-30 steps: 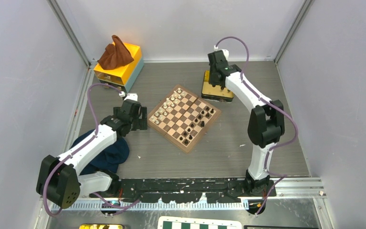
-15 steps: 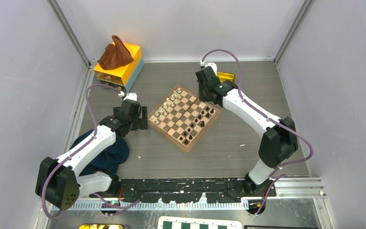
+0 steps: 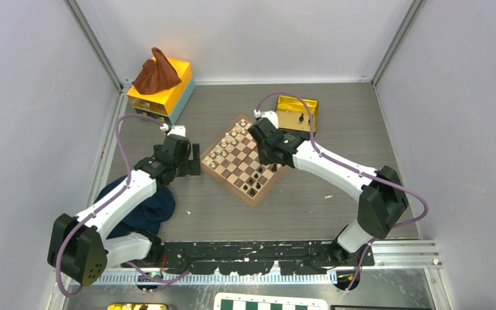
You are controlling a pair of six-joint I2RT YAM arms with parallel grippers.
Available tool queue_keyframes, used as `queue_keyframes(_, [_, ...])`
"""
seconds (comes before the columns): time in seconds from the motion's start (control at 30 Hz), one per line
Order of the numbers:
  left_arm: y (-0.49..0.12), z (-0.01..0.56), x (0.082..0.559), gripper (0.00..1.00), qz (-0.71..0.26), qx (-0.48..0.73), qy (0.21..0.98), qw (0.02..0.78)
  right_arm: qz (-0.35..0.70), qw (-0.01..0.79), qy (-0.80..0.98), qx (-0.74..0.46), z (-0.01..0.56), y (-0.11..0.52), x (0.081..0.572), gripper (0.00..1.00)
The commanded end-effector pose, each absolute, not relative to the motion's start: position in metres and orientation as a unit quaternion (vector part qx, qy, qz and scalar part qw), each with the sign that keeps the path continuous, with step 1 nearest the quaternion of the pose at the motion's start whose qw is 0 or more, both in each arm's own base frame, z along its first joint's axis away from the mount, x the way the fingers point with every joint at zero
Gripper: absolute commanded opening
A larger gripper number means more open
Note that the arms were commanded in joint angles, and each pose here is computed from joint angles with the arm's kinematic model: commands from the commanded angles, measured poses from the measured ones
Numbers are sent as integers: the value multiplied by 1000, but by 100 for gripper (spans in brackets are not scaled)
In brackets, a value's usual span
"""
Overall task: Set up the chess pieces on the board
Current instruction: Place the chess piece on the chessboard.
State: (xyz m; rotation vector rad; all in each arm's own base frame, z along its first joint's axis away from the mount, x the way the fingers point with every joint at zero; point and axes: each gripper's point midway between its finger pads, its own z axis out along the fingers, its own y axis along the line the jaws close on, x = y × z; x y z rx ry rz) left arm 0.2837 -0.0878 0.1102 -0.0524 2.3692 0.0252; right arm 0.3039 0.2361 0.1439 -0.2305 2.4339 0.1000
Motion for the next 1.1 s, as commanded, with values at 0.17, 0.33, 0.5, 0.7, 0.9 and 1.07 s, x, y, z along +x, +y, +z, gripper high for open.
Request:
queue_keyframes(0.17, [-95,137,296,100,-15,-33,910,413,43,350,932,-77,142,241,285,1])
queue_keyframes(0.33, [-95,136,295,100,-14,-33,910,412,35,348,934,-77,131,238,284,1])
queue_keyframes(0.5, [-94,136,295,100,-12,-33,911,411,33,348,934,-77,118,238,284,1])
queue_keyframes(0.7, [-94,135,296,100,-9,-32,911,410,30,348,934,-76,104,238,285,1])
queue_keyframes(0.9, [-93,134,296,100,-8,-32,912,409,29,349,934,-74,95,238,286,1])
queue_keyframes(1.07, [-94,133,296,100,-7,-31,913,407,24,350,934,-74,88,237,287,1])
